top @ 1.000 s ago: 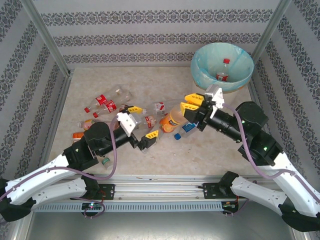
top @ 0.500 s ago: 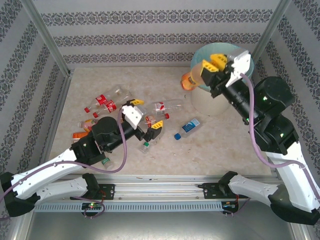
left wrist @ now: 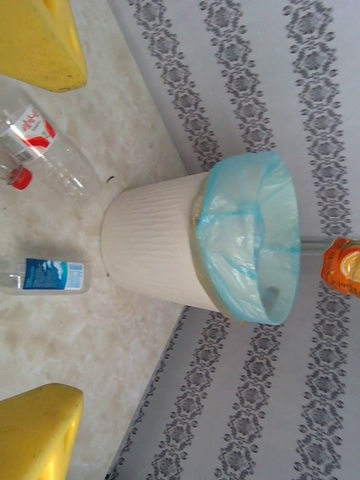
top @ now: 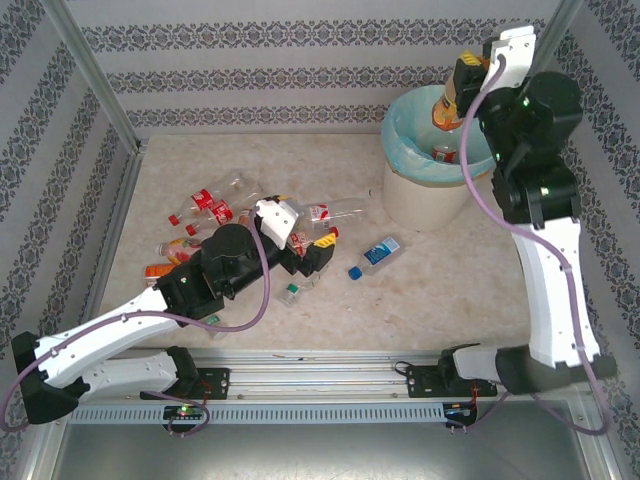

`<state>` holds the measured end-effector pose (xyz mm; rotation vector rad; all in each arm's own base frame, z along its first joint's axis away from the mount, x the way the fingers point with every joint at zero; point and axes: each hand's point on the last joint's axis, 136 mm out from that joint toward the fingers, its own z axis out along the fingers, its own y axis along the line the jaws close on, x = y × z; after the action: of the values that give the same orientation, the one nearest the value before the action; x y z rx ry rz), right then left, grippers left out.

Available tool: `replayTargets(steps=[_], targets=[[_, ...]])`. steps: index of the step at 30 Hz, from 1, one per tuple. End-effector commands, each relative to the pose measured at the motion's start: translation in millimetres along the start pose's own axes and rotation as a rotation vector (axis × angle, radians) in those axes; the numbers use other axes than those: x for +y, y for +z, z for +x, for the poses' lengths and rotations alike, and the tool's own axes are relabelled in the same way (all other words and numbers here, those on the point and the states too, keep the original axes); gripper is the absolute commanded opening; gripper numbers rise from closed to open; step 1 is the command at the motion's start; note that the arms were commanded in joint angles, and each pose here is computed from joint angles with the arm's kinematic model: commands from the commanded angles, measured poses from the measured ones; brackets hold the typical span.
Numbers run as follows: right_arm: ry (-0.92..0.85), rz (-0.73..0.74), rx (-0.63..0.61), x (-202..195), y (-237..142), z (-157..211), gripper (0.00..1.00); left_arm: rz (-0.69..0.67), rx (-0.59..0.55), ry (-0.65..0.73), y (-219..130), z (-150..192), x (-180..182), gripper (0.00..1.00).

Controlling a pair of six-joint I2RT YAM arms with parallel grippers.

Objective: Put the plastic bottles in the bin

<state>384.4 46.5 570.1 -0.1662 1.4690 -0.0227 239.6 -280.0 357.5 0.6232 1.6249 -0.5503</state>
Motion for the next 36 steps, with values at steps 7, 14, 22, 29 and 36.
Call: replayTargets(steps=[7, 14, 22, 29, 36], targets=[[0.153, -0.011, 0.093, -44.9, 77.8, 67.0, 0.0, 0.005, 0.144, -0.051, 12.5, 19.8, -5.8, 1.0], [0.21, -0.087, 0.195, -35.9, 123.3, 135.4, 0.0, 0.014, 0.172, -0.08, 17.6, 26.5, -9.2, 1.0], [0.153, -0.184, 0.337, -18.9, 152.3, 214.2, 0.0, -0.012, 0.21, -0.096, 12.6, 38.8, -4.3, 1.0], [0.106, -0.194, 0.468, -15.6, 154.4, 274.2, 0.06, -0.028, 0.233, -0.107, 12.1, 50.8, -1.7, 1.0], [0.15, -0.177, 0.53, -14.7, 150.3, 290.9, 0.5, -0.023, 0.252, -0.128, 16.4, 56.8, -4.3, 0.99]])
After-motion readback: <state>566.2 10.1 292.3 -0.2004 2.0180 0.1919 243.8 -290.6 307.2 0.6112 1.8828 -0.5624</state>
